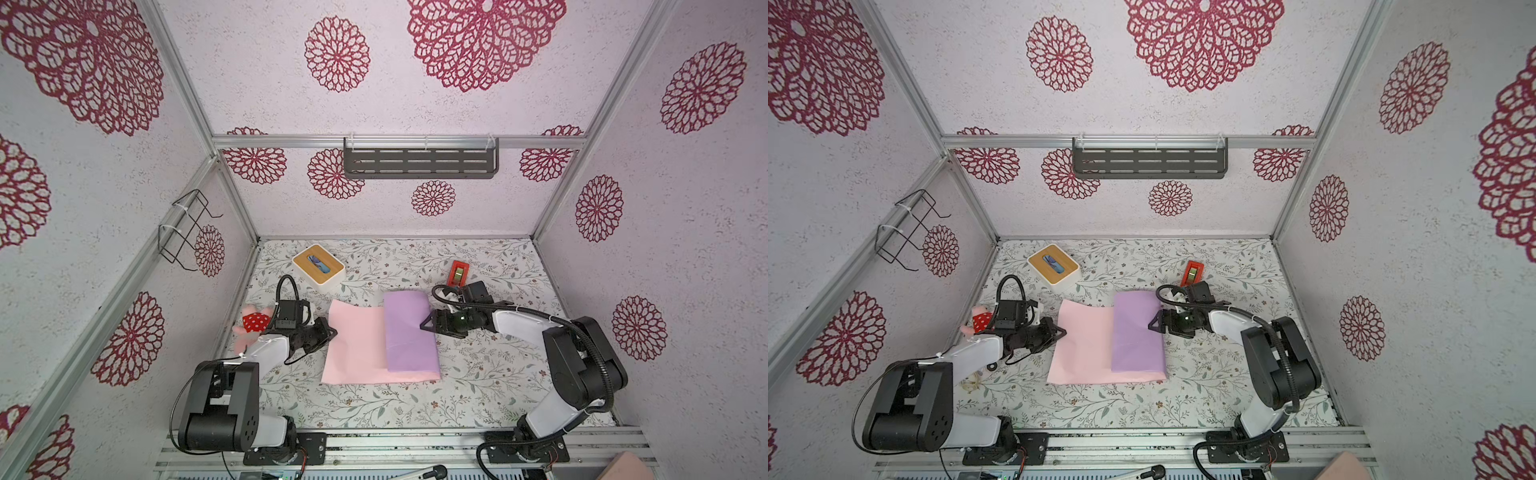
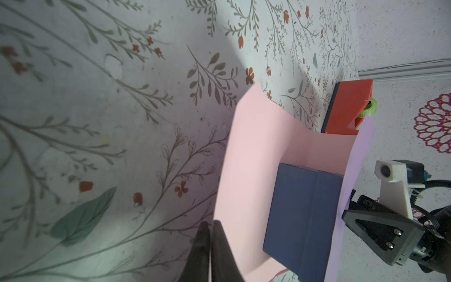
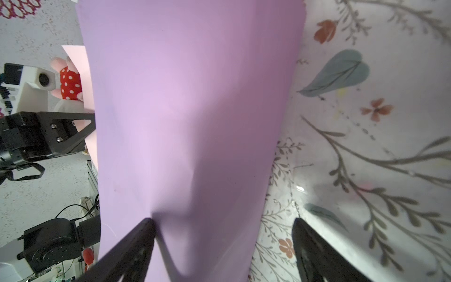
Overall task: Wrap a gift box in wrapping paper
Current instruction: Second fold the wrapping paper around the gift box.
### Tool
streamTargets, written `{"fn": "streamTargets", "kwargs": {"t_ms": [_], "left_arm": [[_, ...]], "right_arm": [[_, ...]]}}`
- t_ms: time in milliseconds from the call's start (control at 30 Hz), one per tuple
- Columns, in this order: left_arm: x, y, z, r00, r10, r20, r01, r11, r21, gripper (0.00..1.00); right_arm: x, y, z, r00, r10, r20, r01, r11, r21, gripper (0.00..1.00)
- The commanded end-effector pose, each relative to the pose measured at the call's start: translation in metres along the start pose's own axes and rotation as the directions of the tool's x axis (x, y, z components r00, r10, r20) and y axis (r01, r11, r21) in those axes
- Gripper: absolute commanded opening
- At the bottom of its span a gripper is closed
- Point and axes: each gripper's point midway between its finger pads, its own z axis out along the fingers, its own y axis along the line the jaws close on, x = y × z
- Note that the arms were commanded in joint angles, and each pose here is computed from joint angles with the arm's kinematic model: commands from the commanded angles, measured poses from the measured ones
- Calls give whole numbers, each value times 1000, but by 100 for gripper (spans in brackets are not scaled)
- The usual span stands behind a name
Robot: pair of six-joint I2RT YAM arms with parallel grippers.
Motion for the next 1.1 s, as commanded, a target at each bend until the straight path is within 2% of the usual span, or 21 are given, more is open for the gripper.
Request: {"fn": "streamTargets", "kwargs": {"t_ms": [0,133,567,800,1067], "left_arm": [[7,0,-1,999,-2,-32,2,1000,-23,12],[7,6,2,999,3,-37,-5,999,-48,18],[15,7,10,995,55,-82,-59,997,-48,22],[6,6,9,995,79,-56,-82,995,-61,18],[4,4,6,995,81,-49,-84,995,-57,8]], "right_arm": [[27,-41,12,995,70,-77,-56,984,167,89],[26,-40,12,995,69,-75,-56,985,164,89],[26,-40,13,995,68,-75,-56,986,160,88],[26,-40,13,994,69,-80,-56,985,162,88],[27,-41,13,994,74,-80,-60,985,164,88]]}}
